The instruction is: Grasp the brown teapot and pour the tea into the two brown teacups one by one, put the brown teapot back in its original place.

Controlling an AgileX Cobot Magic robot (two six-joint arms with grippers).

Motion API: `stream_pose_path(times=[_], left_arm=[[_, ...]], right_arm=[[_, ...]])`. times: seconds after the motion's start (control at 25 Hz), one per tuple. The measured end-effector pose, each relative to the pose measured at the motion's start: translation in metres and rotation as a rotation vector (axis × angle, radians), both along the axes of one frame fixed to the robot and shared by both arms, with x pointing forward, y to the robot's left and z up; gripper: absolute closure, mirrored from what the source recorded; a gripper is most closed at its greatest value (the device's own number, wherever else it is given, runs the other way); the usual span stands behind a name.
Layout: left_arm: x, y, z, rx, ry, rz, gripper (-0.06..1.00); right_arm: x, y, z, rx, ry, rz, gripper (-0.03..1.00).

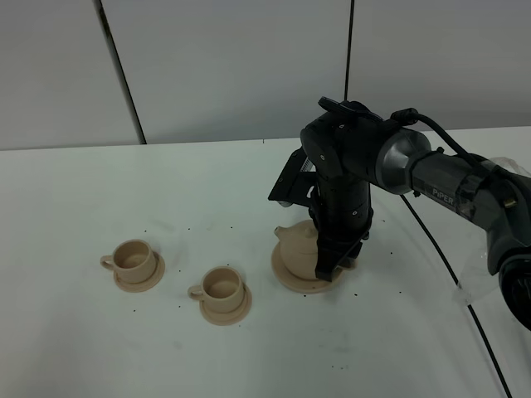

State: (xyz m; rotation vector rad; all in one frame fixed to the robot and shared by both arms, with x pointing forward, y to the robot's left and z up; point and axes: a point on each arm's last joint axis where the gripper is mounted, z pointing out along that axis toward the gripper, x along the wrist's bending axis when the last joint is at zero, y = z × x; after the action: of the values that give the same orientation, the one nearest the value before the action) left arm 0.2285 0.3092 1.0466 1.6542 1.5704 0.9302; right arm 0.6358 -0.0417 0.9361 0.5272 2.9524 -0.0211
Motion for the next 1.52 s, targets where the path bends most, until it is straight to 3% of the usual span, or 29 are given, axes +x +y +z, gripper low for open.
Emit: stream_pose_path(times=[1.28, 1.52], left_arm=[[0.0, 0.0, 0.0, 0.001, 0.0, 0.0, 0.66], [0.0, 0.0, 0.0, 0.001, 0.0, 0.0, 0.66]], right_arm=[[0.0005, -0.0001, 0.0001, -0.001, -0.006, 0.002, 0.79], [0.0006, -0.0002, 0.0001, -0.002, -0.007, 0.002, 0.88]])
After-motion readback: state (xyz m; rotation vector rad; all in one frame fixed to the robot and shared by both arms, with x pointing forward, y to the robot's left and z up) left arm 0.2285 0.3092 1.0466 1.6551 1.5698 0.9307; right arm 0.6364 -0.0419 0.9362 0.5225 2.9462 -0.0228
